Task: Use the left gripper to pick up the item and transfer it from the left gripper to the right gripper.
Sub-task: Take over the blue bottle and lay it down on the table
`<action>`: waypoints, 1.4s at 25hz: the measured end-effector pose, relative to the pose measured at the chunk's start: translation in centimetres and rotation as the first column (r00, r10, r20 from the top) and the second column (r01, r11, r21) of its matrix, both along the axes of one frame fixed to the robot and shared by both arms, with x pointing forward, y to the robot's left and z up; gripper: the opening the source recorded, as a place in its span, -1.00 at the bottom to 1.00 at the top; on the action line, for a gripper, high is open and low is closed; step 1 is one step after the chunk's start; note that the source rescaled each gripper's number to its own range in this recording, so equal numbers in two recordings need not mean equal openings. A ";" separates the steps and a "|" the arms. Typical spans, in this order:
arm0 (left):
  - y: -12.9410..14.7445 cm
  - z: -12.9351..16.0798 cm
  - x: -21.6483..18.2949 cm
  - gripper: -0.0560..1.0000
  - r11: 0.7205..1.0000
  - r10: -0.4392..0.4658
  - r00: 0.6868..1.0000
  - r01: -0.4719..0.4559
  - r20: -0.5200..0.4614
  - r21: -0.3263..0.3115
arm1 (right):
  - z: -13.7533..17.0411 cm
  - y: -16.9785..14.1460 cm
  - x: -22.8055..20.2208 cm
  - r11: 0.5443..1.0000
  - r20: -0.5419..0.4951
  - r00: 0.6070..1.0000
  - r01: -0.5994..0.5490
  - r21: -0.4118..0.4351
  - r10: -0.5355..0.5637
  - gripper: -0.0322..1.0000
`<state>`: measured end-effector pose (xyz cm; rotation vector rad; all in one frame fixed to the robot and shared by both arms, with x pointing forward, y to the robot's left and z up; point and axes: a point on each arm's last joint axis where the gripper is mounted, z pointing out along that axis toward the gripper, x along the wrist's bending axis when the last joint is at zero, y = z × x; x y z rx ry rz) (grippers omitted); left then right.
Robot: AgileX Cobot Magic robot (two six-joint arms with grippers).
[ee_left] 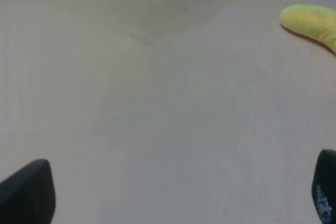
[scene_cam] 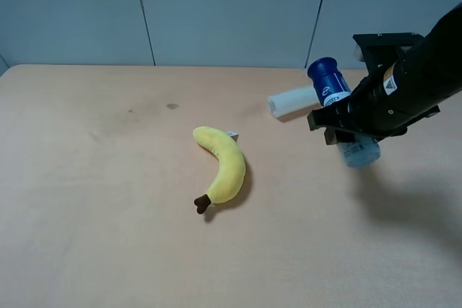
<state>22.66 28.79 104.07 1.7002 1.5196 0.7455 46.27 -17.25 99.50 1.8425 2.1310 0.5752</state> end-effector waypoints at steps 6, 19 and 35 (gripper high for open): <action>0.0 0.0 0.0 0.92 1.000 0.000 1.000 0.000 0.003 0.000 | -1.1 -2.6 0.5 0.998 -0.019 1.000 -0.011 -0.063 0.010 -0.79; 0.0 0.0 0.0 0.92 1.000 0.001 1.000 -0.001 0.005 0.000 | -4.9 -4.1 1.6 0.993 -0.116 0.987 -0.112 -0.039 0.106 -0.79; 0.0 0.0 0.0 0.92 1.000 0.001 1.000 -0.001 0.005 0.000 | -7.5 -3.9 2.1 0.991 -0.141 0.983 -0.121 -0.048 0.113 -0.79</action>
